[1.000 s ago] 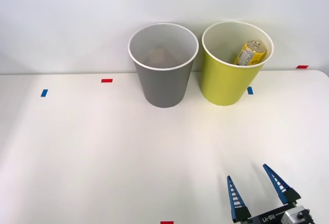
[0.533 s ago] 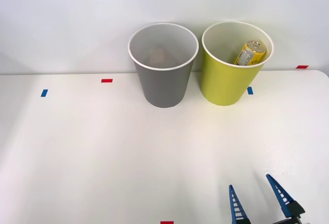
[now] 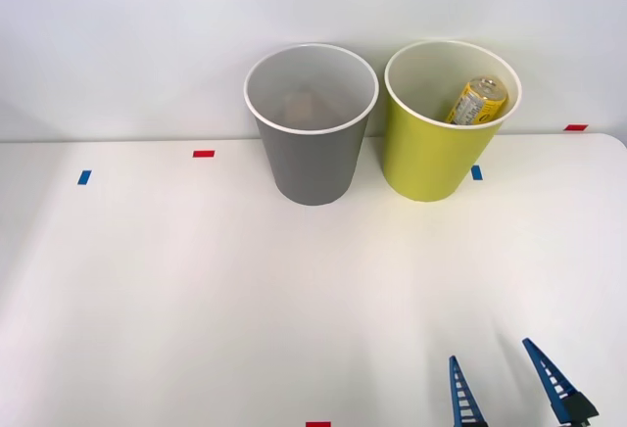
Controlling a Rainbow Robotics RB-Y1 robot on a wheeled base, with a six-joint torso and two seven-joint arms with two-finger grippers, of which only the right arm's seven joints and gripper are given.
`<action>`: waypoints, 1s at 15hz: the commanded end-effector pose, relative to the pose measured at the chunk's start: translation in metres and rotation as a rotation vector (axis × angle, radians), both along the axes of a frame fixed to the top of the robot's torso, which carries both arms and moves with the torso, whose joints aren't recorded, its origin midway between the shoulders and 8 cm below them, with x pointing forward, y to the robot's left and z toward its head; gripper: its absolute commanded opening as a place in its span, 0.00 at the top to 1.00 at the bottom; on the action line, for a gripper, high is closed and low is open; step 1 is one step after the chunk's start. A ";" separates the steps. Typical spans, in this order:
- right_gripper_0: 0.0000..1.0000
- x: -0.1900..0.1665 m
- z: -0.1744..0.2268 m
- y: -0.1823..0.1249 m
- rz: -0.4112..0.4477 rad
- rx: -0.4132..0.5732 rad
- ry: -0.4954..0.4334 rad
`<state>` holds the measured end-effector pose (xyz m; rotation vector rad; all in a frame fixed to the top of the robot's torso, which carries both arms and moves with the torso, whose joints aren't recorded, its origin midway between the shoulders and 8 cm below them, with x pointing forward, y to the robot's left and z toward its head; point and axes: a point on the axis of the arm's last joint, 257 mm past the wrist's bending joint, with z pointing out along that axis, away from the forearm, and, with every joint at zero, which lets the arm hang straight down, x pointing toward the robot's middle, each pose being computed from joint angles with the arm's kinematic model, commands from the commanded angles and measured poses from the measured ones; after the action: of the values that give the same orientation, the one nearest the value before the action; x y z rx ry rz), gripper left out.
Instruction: Put cans in the gray bin, plastic bottles in the light green bin
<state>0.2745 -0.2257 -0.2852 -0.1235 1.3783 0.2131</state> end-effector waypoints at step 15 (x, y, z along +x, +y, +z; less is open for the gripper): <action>0.00 0.000 -0.001 0.000 0.000 -0.002 0.001</action>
<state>0.2743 -0.2254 -0.2857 -0.1252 1.3796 0.2124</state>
